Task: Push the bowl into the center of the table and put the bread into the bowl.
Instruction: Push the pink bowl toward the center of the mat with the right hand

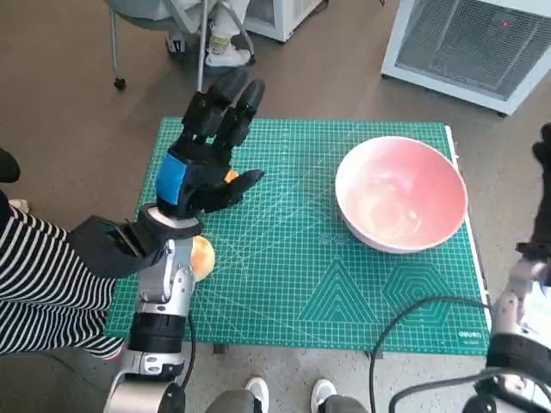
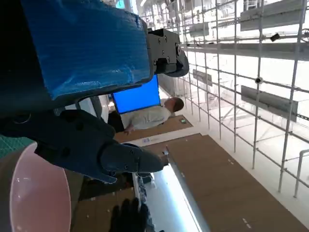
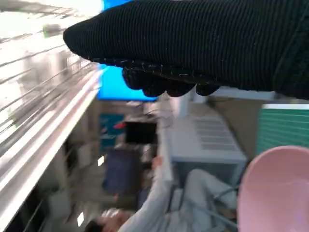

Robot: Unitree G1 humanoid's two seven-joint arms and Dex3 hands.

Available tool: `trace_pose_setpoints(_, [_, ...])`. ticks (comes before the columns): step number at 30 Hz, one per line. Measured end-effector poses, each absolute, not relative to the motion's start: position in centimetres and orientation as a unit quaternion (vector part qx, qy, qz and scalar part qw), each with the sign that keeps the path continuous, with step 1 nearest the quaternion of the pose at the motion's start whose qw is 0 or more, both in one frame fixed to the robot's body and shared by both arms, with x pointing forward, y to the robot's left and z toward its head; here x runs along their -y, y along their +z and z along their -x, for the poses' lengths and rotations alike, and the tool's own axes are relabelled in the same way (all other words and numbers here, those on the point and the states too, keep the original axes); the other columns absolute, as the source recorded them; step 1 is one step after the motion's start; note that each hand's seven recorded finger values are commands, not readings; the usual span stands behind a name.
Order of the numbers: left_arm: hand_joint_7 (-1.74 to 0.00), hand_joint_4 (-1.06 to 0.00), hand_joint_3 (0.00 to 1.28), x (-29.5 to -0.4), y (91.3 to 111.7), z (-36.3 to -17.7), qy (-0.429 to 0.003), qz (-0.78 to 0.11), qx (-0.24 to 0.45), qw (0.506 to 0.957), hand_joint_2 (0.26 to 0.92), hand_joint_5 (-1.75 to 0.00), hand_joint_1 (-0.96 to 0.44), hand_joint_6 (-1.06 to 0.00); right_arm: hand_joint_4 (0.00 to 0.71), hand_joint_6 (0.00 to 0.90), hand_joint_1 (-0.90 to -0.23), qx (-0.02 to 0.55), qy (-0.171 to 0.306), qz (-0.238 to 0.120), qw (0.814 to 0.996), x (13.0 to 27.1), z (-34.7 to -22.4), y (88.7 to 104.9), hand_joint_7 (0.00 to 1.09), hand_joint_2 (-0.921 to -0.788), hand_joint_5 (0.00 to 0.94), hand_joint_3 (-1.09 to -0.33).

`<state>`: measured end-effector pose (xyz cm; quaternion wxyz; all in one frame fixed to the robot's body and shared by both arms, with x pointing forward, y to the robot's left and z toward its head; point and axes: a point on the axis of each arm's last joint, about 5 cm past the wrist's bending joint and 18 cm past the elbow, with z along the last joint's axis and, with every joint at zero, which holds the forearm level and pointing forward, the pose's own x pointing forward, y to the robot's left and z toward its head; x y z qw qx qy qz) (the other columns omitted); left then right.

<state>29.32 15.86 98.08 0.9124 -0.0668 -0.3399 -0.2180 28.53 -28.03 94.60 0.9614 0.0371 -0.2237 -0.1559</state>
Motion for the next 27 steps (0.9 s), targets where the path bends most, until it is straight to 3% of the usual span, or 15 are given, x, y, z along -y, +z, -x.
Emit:
trace_pose_setpoints(9, [-0.45,-0.14,0.22,-15.9,98.0,-29.3,-0.215,0.061,0.34,0.914,0.921,0.0,-0.36,0.0,0.114,0.002,-0.589,0.212,-0.16,-0.043,0.963,27.9,-28.8,94.1,0.41,-0.921,0.003,-0.916])
trace_pose_setpoints(16, [-0.43,-0.14,0.23,-16.4,98.2,-29.3,-0.208,0.045,0.348,0.913,0.921,0.0,-0.38,0.0,0.133,0.057,-0.57,0.092,-0.169,-0.086,0.978,27.0,-29.4,91.5,0.36,-0.921,0.006,-0.925])
trace_pose_setpoints(21, [-0.42,-0.14,0.22,-16.9,98.3,-29.2,-0.204,0.036,0.35,0.914,0.921,0.0,-0.38,0.0,0.147,0.099,-0.584,0.047,-0.16,-0.113,0.98,25.4,-29.5,90.1,0.32,-0.921,0.005,-0.901])
trace_pose_setpoints(27, [-0.41,-0.14,0.22,-17.0,98.3,-29.2,-0.203,0.035,0.349,0.914,0.921,0.0,-0.38,0.0,0.15,0.106,-0.593,0.027,-0.137,-0.137,0.981,23.6,-30.3,90.0,0.28,-0.921,0.002,-0.886])
